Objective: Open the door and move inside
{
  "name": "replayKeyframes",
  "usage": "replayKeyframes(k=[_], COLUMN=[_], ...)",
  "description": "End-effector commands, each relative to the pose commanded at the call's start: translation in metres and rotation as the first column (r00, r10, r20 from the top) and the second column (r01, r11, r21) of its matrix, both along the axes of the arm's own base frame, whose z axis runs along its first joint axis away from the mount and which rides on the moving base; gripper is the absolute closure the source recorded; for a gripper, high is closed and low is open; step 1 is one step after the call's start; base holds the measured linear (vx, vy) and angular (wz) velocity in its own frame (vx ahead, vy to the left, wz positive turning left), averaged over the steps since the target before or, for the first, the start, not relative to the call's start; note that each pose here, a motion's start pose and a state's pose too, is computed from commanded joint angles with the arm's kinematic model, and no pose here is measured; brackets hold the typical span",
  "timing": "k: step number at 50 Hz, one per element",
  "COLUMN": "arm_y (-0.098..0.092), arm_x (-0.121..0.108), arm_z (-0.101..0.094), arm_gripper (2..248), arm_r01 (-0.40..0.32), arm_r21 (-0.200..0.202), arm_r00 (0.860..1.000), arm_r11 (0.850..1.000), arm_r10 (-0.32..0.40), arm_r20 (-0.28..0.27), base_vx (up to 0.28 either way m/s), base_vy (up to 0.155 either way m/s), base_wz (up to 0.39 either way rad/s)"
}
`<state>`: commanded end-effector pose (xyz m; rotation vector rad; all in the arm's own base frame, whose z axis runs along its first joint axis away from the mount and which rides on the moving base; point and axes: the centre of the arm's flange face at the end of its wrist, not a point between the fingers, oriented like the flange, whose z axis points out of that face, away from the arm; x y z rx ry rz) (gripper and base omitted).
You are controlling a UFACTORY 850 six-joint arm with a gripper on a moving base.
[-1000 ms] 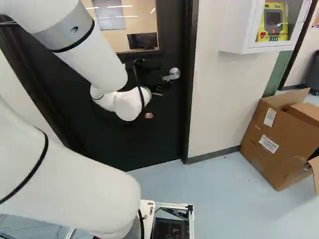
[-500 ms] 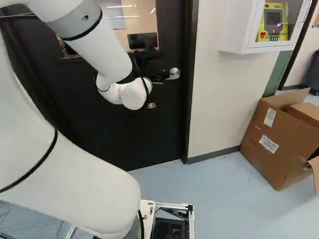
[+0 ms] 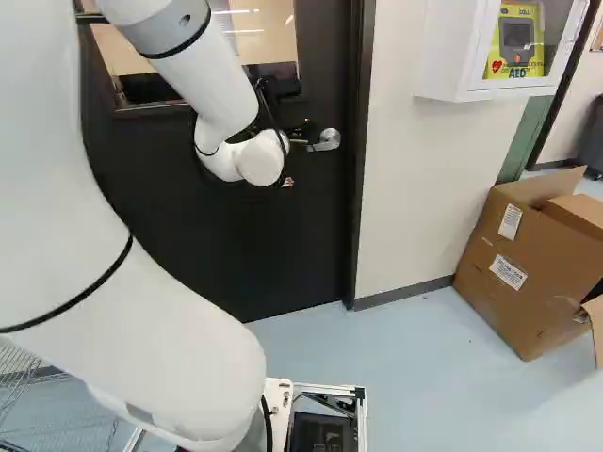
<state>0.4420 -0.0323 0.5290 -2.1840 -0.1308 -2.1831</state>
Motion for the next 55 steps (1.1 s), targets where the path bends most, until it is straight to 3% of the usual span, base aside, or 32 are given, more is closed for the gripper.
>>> replayKeyframes(k=[10,17,37,55], arm_y=[0.000,0.000,-0.005,-0.020], arm_x=[0.002,0.002,-0.001,-0.008], arm_z=[0.001,0.001,0.001,0.000], arm_gripper=[3,3,3,3], arm_r01=[0.000,0.000,0.009,0.005], arm_r21=[0.101,0.128,0.130,0.088], arm_r00=[1.000,1.000,1.000,1.000], arm_r11=[0.995,0.992,0.991,0.996], arm_r10=[0.001,0.001,-0.008,-0.004], arm_r20=[-0.008,-0.011,-0.011,-0.017], base_vx=[0.000,0.000,0.000,0.000], base_vy=[0.000,0.000,0.000,0.000], base_wz=[0.000,0.000,0.000,0.000])
